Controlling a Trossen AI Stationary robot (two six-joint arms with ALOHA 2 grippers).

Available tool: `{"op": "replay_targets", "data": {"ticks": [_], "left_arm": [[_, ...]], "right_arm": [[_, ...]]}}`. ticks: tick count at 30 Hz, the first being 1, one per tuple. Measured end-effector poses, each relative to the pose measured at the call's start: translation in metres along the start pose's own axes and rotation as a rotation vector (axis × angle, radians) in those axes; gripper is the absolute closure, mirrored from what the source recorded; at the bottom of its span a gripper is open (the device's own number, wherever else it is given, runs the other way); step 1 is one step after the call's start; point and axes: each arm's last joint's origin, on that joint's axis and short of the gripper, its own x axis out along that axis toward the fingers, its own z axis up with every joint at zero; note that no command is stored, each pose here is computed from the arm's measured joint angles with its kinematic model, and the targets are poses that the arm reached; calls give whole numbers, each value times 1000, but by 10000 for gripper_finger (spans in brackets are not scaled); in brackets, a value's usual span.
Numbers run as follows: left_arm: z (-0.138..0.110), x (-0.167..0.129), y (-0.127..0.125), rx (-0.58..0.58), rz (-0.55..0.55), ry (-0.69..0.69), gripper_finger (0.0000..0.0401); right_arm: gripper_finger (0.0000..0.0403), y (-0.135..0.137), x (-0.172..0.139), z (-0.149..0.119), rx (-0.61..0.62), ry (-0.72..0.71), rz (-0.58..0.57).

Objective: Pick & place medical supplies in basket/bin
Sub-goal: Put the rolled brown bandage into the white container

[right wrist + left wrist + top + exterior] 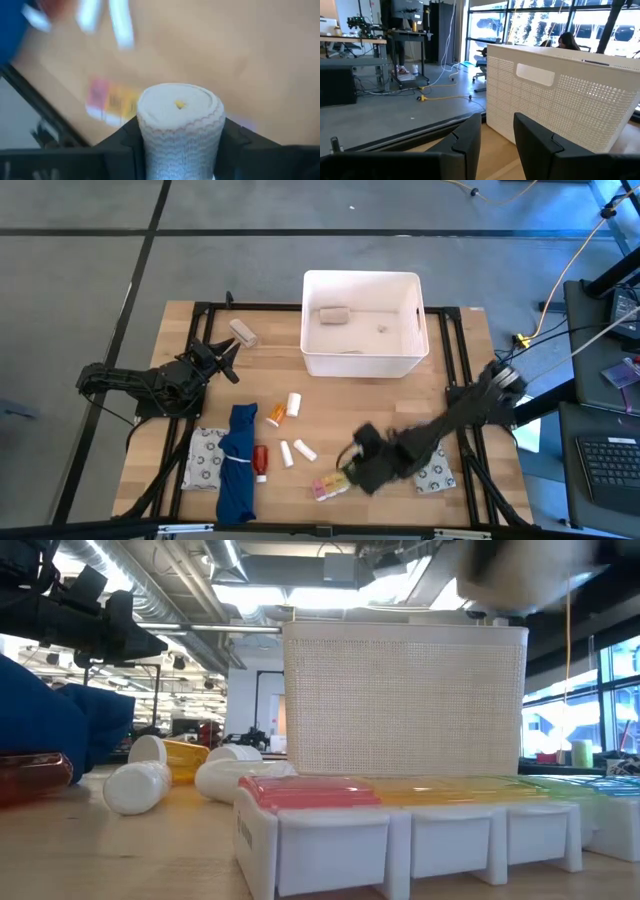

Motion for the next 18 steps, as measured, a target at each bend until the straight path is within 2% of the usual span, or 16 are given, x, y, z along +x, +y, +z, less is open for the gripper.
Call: {"op": "replay_targets", "data": {"ticks": [4,11,15,18], "left_arm": [[0,0,0,1,0,0,290],[0,0,0,-14,-1,0,290],[0,0,0,-33,-1,0,290],[0,0,0,-34,-2,0,290]], "right_arm": [[251,-27,-40,53,-144,-151,-11],[251,-73,-93,150,-318,-497,-15],[251,-103,-99,206,-411,-581,4],[251,-133,-93,243,-473,-577,0]]}}
